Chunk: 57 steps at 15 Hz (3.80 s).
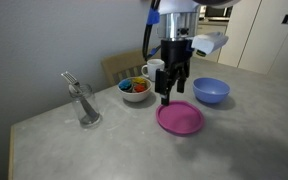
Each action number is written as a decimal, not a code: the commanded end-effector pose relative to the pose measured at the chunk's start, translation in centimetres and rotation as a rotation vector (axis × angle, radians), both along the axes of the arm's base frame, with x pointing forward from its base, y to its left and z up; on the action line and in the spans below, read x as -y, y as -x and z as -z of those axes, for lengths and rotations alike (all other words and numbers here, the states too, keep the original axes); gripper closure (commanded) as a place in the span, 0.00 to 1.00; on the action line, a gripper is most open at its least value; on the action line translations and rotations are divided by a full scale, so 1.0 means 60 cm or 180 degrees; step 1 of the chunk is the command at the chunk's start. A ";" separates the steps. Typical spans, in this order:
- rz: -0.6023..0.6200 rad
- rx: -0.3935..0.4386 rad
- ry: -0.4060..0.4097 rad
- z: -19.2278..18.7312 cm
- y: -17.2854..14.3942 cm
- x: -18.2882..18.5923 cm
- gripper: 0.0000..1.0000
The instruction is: Place the lid on the bowl then put it on the table
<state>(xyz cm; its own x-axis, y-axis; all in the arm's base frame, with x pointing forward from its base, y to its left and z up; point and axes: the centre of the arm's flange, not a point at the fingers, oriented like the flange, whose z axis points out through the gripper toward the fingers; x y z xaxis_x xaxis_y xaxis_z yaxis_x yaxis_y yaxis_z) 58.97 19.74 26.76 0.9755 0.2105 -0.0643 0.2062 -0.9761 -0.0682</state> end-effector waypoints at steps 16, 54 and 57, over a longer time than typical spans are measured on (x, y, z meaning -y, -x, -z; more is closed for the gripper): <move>-0.0533 -0.0338 -0.0316 0.153 -0.040 -0.036 0.00; 0.0369 -0.0683 0.0883 0.170 -0.035 -0.091 0.97; 0.0544 -0.0791 0.1163 0.150 -0.030 -0.102 0.97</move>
<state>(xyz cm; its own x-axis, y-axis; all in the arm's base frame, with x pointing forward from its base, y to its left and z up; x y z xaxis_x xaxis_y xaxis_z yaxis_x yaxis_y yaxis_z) 60.63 25.26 16.04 0.9495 0.0288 -0.3125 0.0872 -0.9808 0.1743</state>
